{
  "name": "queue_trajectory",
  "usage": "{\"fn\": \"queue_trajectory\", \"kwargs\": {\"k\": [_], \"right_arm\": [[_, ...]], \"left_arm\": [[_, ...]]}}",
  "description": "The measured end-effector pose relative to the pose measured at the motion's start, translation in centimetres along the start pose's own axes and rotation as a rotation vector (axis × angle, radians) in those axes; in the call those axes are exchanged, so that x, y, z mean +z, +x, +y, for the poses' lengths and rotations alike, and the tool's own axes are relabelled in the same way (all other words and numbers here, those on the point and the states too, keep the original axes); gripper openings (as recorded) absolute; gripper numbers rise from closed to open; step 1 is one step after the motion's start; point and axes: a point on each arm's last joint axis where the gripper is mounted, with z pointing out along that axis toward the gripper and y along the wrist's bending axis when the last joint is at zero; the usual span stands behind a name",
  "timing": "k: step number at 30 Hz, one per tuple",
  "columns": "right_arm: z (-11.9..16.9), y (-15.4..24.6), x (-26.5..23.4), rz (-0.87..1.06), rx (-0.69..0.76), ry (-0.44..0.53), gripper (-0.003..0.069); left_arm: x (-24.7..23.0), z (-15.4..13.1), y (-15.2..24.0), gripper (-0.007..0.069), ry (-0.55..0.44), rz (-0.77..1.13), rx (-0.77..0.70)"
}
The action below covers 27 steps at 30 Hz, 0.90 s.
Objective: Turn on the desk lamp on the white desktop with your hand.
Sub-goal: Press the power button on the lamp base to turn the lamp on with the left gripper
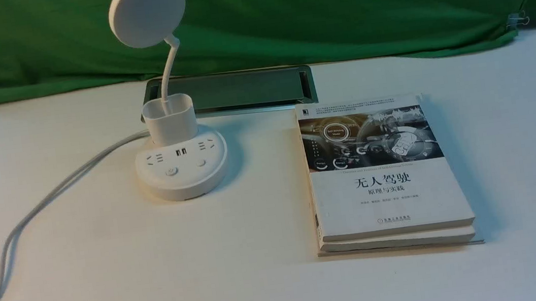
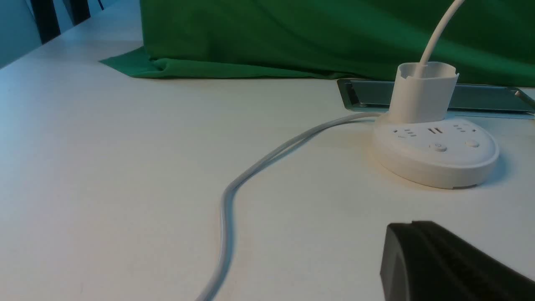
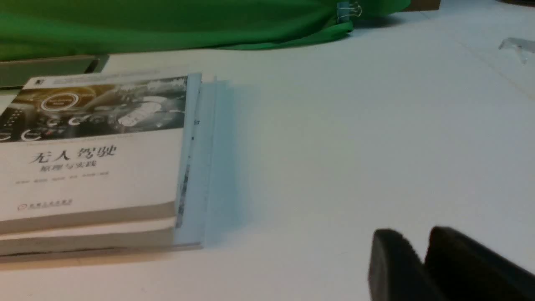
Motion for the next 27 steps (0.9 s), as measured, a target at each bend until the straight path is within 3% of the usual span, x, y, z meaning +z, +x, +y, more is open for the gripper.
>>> {"fn": "queue_trajectory", "kwargs": {"k": [27], "right_arm": [[0.00, -0.01, 0.00, -0.001, 0.001, 0.000, 0.0222]], "left_arm": [[0.00, 0.00, 0.00, 0.0002, 0.000, 0.000, 0.000]]}}
